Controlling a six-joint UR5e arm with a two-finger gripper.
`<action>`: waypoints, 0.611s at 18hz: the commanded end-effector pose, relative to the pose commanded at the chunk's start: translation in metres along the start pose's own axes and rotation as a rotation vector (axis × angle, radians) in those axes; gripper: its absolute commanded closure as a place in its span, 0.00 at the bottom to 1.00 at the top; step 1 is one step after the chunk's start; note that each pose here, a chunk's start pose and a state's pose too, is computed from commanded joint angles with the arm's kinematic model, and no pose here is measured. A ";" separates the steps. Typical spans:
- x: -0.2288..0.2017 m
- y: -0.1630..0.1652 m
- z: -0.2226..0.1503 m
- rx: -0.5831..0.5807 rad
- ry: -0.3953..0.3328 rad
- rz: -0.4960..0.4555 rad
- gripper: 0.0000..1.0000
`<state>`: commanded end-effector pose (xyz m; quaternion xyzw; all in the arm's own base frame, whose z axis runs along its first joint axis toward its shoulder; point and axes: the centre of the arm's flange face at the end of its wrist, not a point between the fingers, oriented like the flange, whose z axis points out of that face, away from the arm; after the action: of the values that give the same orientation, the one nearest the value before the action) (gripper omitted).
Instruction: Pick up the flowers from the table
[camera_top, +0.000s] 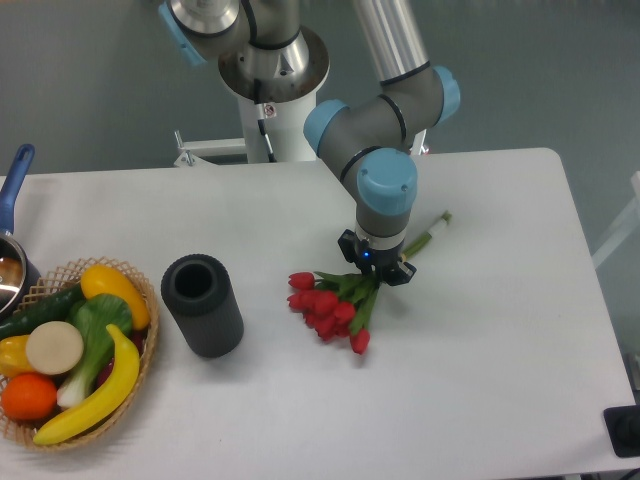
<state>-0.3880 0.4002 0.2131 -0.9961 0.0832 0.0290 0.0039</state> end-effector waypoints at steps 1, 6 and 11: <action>-0.001 0.002 -0.003 0.001 -0.003 -0.005 1.00; -0.026 0.019 -0.045 0.032 -0.082 -0.069 1.00; -0.065 0.036 -0.096 0.107 -0.170 -0.364 1.00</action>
<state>-0.4526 0.3744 0.3130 -0.9870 -0.0973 0.1073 0.0691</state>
